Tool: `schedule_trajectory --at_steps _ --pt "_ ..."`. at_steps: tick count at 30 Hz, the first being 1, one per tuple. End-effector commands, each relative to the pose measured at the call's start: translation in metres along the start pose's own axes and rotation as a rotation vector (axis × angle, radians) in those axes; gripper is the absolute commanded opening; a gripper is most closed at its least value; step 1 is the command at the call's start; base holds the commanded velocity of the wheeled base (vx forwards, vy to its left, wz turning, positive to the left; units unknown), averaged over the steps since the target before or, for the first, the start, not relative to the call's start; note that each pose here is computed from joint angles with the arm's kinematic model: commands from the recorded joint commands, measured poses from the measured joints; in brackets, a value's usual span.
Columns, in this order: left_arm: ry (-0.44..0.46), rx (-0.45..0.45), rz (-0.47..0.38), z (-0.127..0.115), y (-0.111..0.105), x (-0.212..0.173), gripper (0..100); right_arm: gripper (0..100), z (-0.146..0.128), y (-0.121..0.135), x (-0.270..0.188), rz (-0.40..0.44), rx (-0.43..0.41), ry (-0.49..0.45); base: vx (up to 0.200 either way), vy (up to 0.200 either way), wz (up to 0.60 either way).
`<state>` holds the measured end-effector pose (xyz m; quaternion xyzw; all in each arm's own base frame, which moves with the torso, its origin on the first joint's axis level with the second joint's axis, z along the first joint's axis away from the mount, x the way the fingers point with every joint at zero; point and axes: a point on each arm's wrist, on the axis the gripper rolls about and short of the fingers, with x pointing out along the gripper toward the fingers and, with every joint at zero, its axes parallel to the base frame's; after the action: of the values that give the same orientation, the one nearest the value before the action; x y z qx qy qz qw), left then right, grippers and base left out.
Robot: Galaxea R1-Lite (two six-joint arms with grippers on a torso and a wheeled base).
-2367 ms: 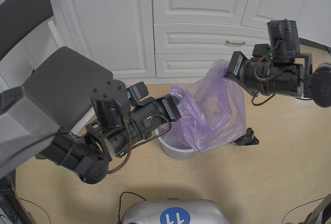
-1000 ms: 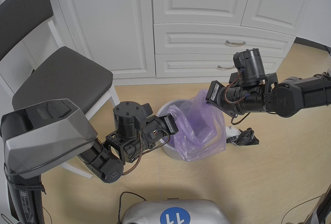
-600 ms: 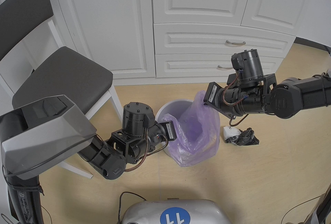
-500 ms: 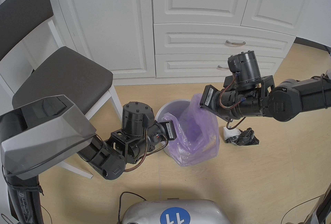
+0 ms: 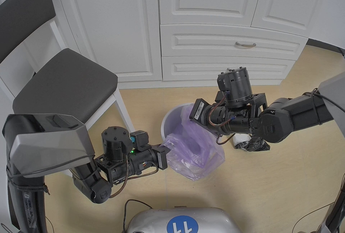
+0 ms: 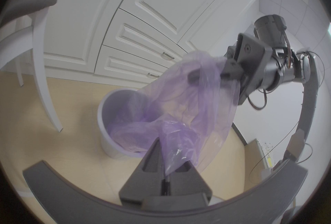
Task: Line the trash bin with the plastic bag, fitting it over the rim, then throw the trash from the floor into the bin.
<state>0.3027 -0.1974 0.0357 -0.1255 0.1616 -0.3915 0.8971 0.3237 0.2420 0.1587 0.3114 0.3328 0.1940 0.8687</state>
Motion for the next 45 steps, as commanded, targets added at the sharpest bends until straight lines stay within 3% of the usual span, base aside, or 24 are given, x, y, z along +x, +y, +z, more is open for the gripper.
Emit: schedule_trajectory --at_steps 1,4,5,13,18,26,36,45 --pt "0.080 -0.014 0.048 -0.040 0.024 -0.004 0 0 -0.015 -0.006 0.022 0.016 0.054 0.010 0.000 0.000 0.00" --pt "0.068 -0.042 0.042 -0.045 0.025 -0.004 0 0 -0.017 -0.006 0.023 0.017 0.053 0.009 0.000 0.000 0.00" --pt "0.072 -0.054 0.039 -0.046 0.024 -0.005 100 0 -0.017 -0.006 0.022 0.018 0.053 0.008 0.000 0.000 0.00" --pt "0.097 -0.061 0.033 -0.051 0.024 -0.009 100 0 -0.021 -0.003 0.023 0.019 0.046 0.019 0.000 0.000 0.00" --pt "0.146 -0.072 -0.043 -0.055 0.020 -0.016 100 0 -0.027 0.000 0.025 0.022 0.040 0.032 0.000 0.000 0.00" --pt "0.164 -0.070 -0.082 -0.060 0.006 -0.011 100 0 -0.033 0.007 0.023 0.039 0.042 0.039 0.000 0.000 0.00" --pt "0.098 -0.182 -0.061 -0.053 -0.011 0.005 100 0 -0.036 0.015 0.024 0.048 0.090 0.024 0.000 0.000 0.00" --pt "0.073 -0.179 -0.068 -0.045 -0.016 0.004 100 0 -0.045 0.012 0.043 0.008 0.120 0.012 0.000 0.000 0.00"
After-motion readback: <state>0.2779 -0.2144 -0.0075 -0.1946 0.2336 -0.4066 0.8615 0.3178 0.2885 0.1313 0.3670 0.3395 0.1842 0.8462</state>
